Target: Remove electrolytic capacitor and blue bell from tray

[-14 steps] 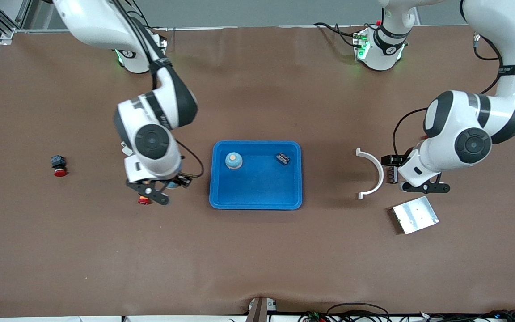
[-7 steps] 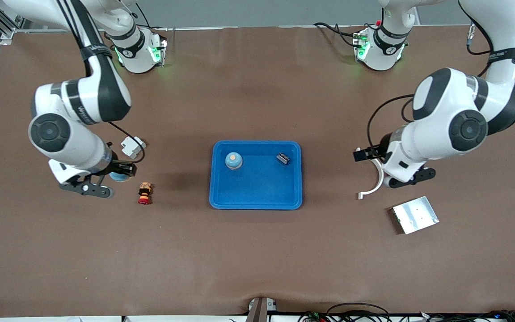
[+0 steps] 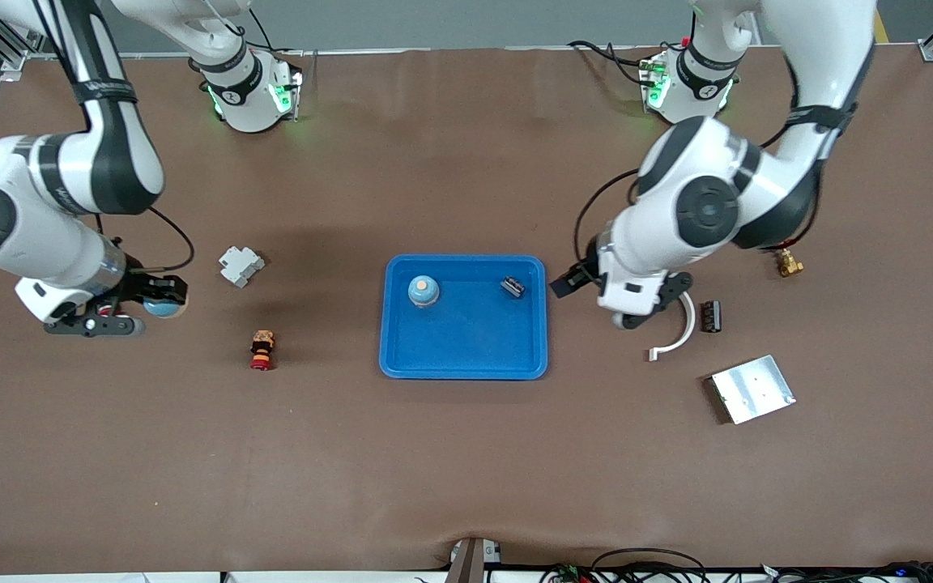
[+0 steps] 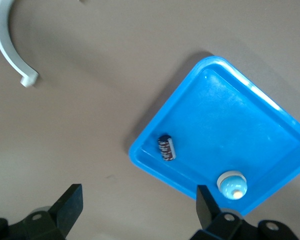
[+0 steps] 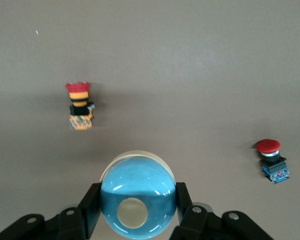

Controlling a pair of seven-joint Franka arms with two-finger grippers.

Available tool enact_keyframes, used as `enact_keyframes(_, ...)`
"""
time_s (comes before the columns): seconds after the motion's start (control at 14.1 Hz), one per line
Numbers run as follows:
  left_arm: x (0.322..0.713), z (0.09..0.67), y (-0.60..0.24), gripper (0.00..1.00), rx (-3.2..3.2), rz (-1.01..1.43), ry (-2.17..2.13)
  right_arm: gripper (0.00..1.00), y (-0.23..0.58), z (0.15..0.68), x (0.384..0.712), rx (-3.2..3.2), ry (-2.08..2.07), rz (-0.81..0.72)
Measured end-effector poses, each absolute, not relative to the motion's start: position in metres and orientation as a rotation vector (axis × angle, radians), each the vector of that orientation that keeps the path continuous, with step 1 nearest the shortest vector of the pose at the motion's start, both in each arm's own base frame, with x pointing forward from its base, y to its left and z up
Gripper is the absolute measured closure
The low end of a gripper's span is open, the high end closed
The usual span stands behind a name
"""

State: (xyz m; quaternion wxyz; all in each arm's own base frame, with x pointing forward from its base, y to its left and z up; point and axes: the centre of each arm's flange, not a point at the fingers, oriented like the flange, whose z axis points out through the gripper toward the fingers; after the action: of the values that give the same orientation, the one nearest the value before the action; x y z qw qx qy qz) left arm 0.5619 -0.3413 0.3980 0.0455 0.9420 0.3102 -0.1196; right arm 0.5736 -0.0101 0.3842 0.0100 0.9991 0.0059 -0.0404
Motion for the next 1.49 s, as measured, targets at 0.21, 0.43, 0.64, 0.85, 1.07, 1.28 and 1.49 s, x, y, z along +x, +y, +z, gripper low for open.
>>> enact_keyframes(0.21, 0.555, 0.369, -0.379, 0.0, 2.817, -0.344, 1.075, 0.36, -0.041, 0.377, 0.552, 3.148, 0.061, -0.06)
enact_keyframes(0.43, 0.554, 0.341, -0.402, 0.0, 2.724, -0.345, 1.199, 0.36, -0.049, 0.353, 0.523, 3.146, 0.113, 0.01)
enact_keyframes(0.64, 0.56, 0.311, -0.405, 0.0, 2.686, -0.367, 1.237, 0.36, -0.085, 0.328, 0.496, 3.134, 0.176, 0.069)
enact_keyframes(0.85, 0.558, 0.28, -0.412, 0.0, 2.703, -0.342, 1.248, 0.36, -0.124, 0.305, 0.472, 3.131, 0.185, 0.091)
enact_keyframes(1.07, 0.546, 0.241, -0.433, 0.0, 2.721, -0.27, 1.3, 0.36, -0.137, 0.292, 0.456, 3.185, 0.183, 0.103)
enact_keyframes(1.28, 0.536, 0.212, -0.444, 0.0, 2.755, -0.248, 1.303, 0.36, -0.152, 0.287, 0.447, 3.215, 0.229, 0.131)
enact_keyframes(1.49, 0.536, 0.2, -0.441, 0.0, 2.765, -0.259, 1.314, 0.36, -0.163, 0.282, 0.439, 3.186, 0.239, 0.181)
